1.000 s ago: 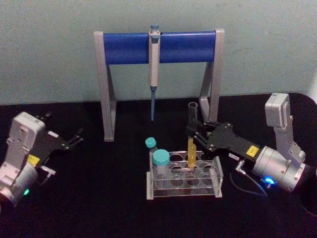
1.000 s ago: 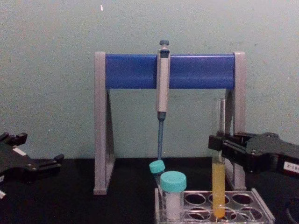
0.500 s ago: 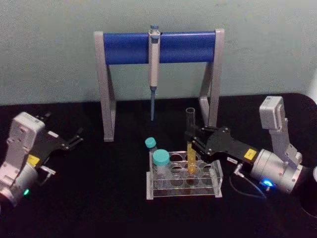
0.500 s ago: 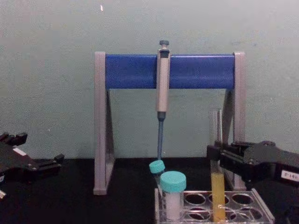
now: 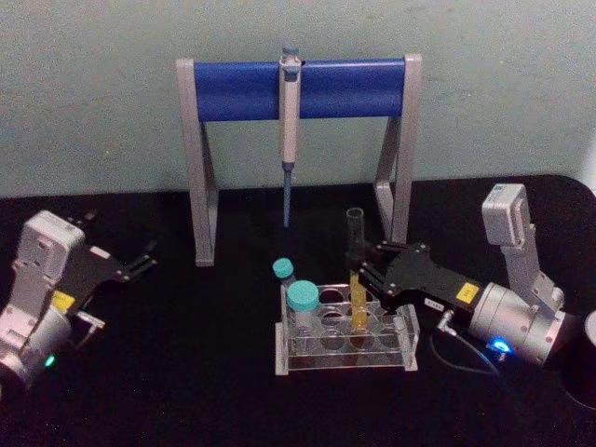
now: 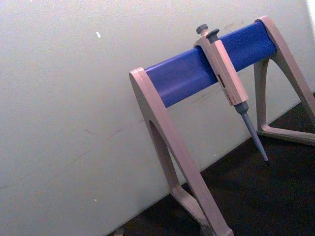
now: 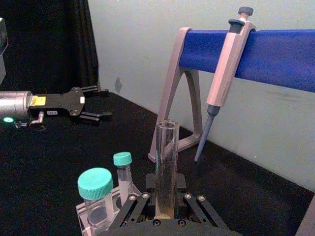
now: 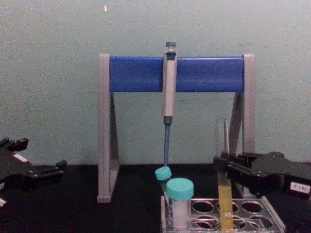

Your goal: Pick up the test tube from the test tube rack, shake it, then place it back into the test tube rack.

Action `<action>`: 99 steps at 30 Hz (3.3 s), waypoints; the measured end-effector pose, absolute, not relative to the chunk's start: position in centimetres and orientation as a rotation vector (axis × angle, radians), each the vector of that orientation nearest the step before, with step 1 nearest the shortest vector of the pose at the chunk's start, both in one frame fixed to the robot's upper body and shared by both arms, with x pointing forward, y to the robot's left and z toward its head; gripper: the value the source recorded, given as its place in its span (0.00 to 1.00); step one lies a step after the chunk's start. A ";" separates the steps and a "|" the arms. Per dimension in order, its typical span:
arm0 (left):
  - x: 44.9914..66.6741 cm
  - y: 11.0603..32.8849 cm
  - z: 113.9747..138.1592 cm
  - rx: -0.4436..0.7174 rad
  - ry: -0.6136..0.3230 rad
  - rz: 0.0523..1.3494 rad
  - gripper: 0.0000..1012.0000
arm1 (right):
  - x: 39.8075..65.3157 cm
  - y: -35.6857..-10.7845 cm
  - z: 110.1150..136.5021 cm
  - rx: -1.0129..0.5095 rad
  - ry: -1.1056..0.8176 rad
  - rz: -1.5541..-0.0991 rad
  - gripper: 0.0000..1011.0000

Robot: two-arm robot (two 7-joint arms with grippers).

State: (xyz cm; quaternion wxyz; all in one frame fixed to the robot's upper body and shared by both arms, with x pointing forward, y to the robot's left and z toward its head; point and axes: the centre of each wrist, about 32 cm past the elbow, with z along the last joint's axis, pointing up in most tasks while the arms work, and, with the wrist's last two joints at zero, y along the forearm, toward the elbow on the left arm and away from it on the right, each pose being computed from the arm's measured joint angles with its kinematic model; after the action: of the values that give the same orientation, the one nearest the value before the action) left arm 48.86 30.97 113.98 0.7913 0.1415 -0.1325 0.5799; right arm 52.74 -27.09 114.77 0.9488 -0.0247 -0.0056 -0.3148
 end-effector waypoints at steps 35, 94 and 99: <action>48.9 31.0 114.0 0.304 -0.285 1.248 0.99 | 52.9 -27.0 114.7 -0.071 0.005 -0.632 0.23; 48.9 31.0 114.0 0.304 -0.285 1.248 0.99 | 52.2 -26.8 115.5 -0.010 -0.025 -0.696 0.99; 48.9 31.0 114.0 0.304 -0.285 1.248 0.99 | 51.0 -27.2 116.7 0.056 -0.077 -0.804 0.99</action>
State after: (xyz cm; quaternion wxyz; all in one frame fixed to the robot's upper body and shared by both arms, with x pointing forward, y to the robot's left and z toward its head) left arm 48.86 30.97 113.98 0.7913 0.1415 -0.1325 0.5799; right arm 51.03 -27.22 116.66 0.9191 0.0273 -0.0375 -0.3913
